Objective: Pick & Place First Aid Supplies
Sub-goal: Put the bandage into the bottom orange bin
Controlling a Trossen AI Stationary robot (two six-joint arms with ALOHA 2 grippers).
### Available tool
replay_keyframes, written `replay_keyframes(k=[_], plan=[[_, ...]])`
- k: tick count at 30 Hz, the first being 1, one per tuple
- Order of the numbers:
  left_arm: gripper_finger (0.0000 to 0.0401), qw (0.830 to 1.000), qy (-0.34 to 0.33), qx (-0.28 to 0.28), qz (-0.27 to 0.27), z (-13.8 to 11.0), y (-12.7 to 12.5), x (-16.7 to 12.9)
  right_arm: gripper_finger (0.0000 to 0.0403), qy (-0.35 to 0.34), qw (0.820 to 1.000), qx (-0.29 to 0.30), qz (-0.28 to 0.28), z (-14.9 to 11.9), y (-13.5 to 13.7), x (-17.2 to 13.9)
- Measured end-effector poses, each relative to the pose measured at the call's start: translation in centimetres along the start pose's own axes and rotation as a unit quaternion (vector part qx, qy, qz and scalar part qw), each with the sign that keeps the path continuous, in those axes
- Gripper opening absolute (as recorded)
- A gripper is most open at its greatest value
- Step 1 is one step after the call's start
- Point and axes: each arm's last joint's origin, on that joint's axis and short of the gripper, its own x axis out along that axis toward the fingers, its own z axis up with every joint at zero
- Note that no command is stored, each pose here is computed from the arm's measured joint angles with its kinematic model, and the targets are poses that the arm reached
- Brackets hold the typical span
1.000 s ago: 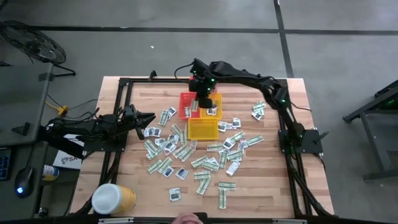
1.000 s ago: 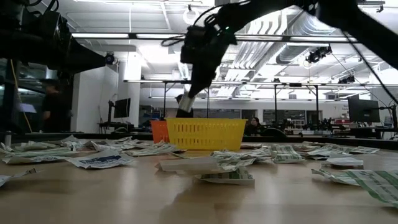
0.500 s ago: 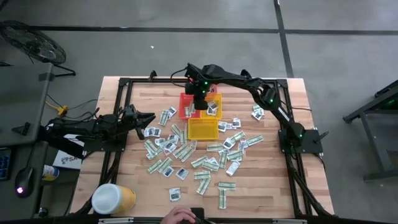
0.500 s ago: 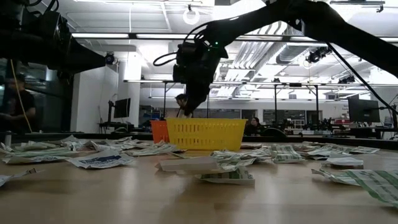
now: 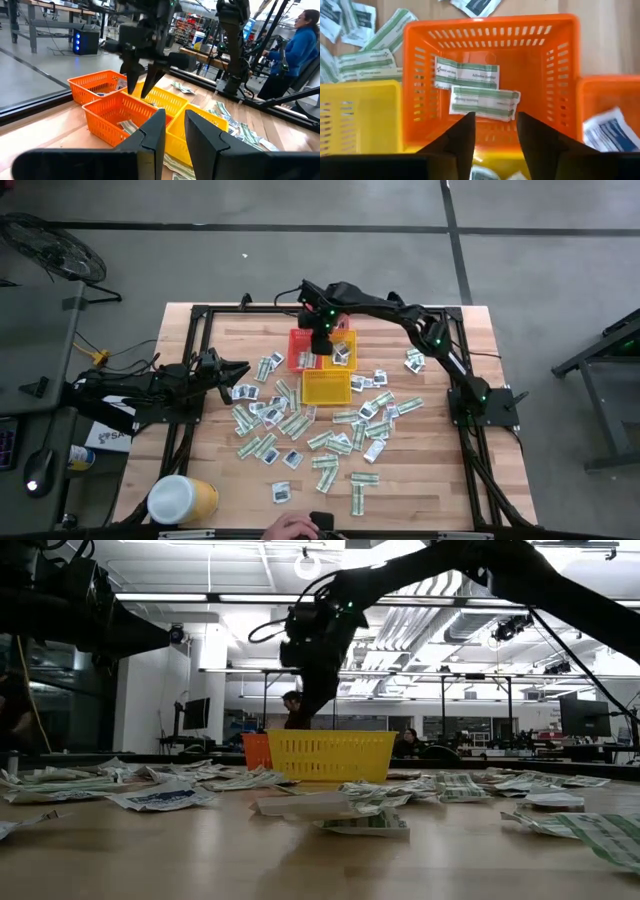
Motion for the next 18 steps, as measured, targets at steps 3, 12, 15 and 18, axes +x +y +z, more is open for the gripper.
replay_keyframes(k=[3,12,15,18], plan=[[0.0073,1.000,0.000,0.000,0.000,0.0,0.0,0.0,0.0151,-0.001,1.000,0.015,-0.018,-0.1,0.2,-2.1],[0.0073,1.000,0.000,0.000,0.000,0.0,0.0,0.0,0.0142,0.041,0.997,0.050,-0.051,-3.6,0.1,-5.5],[0.0073,1.000,0.000,0.000,0.000,0.0,0.0,0.0,0.0140,0.036,0.995,0.074,-0.061,-6.0,0.6,-5.8],[0.0073,1.000,0.000,0.000,0.000,0.0,0.0,0.0,0.0142,0.026,0.991,0.116,-0.068,-8.9,1.5,-6.2]])
